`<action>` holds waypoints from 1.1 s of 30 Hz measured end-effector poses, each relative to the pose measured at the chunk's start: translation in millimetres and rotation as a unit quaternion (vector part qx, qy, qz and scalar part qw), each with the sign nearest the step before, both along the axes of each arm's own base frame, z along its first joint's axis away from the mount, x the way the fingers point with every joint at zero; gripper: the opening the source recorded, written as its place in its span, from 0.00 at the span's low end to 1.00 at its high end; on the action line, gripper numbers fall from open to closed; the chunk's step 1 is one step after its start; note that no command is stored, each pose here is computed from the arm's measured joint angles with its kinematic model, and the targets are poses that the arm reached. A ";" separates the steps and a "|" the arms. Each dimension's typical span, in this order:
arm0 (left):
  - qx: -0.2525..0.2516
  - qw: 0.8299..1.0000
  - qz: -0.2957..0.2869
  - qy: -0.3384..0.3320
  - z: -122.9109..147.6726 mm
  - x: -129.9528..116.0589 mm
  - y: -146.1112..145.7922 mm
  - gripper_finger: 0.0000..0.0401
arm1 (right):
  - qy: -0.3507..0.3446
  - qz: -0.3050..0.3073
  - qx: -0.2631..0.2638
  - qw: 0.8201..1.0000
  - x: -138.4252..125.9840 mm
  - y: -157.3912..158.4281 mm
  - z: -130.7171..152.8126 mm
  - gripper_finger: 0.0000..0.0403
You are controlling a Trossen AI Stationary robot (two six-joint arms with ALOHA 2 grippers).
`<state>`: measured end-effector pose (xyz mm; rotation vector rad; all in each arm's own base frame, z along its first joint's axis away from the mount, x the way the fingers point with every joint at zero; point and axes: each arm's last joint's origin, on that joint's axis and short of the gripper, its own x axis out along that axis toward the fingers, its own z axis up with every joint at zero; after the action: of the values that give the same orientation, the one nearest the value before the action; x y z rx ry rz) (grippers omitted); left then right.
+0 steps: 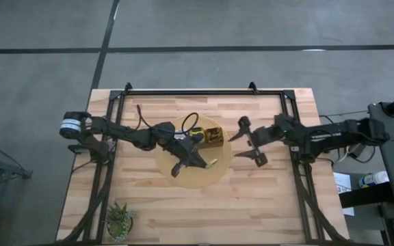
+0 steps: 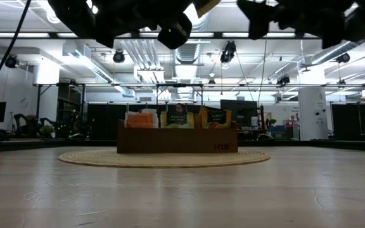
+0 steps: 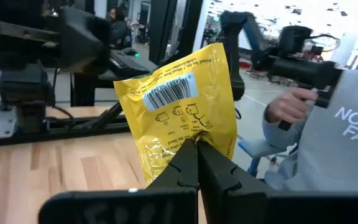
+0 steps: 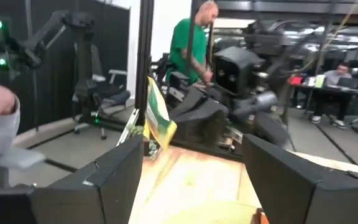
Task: Pick & Place Tea
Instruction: Put the yellow tea bag into the wooden organizer
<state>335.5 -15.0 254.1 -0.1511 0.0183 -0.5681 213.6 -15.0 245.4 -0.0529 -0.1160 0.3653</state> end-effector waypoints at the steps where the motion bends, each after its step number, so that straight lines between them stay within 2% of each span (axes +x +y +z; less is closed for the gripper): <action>1: 0.000 1.000 0.000 0.003 -0.6 0.0 1.7 0.00 | 0.004 0.004 -0.004 1.000 6.2 0.9 0.1 0.66; 6: 0.000 1.000 -0.013 0.015 -2.9 -0.4 3.1 0.00 | 0.029 0.017 -0.003 0.999 34.3 2.3 -4.3 0.64; 12: -0.006 0.999 -0.019 0.027 -4.4 -0.8 0.9 0.00 | 0.036 0.077 0.012 0.996 59.6 9.4 -11.5 0.63; 21: -0.009 0.999 -0.020 0.038 -6.5 -1.1 0.7 0.00 | 0.044 0.097 0.018 0.994 88.0 17.8 -20.6 0.59; 25: -0.009 0.999 -0.020 0.041 -7.2 -1.1 0.7 0.00 | 0.050 0.100 0.033 0.993 95.5 17.5 -19.3 0.48; 28: -0.009 0.999 -0.020 0.042 -7.4 -1.1 0.7 0.00 | 0.054 0.115 0.040 0.991 95.4 18.2 -19.0 0.32; 31: -0.008 0.999 -0.019 0.042 -7.4 -1.1 0.7 0.00 | 0.052 0.149 0.032 0.987 93.5 19.7 -18.2 0.10; 33: -0.008 0.999 -0.017 0.039 -6.7 -1.2 0.8 0.00 | 0.049 0.157 0.027 0.986 92.5 21.0 -17.2 0.06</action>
<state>334.3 -14.2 247.4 -0.1881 0.0920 -0.5953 306.1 6.0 228.2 0.0383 -0.0358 0.6781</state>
